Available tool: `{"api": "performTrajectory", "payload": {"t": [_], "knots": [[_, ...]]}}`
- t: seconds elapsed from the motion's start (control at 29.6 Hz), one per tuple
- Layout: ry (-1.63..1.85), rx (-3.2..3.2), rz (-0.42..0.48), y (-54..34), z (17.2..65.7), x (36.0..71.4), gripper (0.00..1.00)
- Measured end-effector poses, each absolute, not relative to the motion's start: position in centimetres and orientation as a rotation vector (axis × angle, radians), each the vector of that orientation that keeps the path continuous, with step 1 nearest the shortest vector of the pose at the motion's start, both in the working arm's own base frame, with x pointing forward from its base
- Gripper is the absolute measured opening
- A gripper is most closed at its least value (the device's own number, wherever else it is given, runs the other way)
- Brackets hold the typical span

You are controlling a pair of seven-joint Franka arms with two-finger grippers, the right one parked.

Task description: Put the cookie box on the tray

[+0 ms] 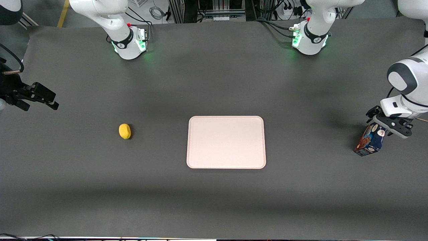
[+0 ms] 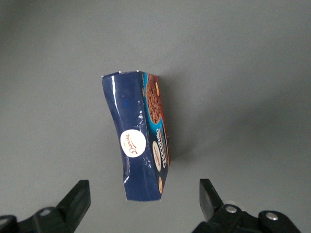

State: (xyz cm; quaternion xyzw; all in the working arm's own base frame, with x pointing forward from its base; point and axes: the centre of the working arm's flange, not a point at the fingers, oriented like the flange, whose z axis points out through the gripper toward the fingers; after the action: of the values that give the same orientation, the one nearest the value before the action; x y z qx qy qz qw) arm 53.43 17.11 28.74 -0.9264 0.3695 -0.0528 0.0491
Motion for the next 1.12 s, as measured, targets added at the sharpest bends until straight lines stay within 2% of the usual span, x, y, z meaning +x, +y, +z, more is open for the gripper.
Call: {"api": "performTrajectory", "payload": {"t": [0.81, 0.88, 0.98, 1.01, 1.05, 1.12], "knots": [[1.109, -2.81, -0.155, 17.3, 24.6, 53.7, 0.98], [1.109, -2.809, -0.156, 17.3, 24.6, 53.8, 0.92], [1.108, -2.809, -0.156, 17.3, 24.6, 53.8, 0.76], [1.108, -2.809, -0.157, 17.3, 24.6, 53.8, 0.7], [1.109, -2.808, -0.157, 17.3, 24.6, 53.8, 0.59], [1.109, -2.807, -0.159, 17.3, 24.7, 53.9, 0.5]]}}
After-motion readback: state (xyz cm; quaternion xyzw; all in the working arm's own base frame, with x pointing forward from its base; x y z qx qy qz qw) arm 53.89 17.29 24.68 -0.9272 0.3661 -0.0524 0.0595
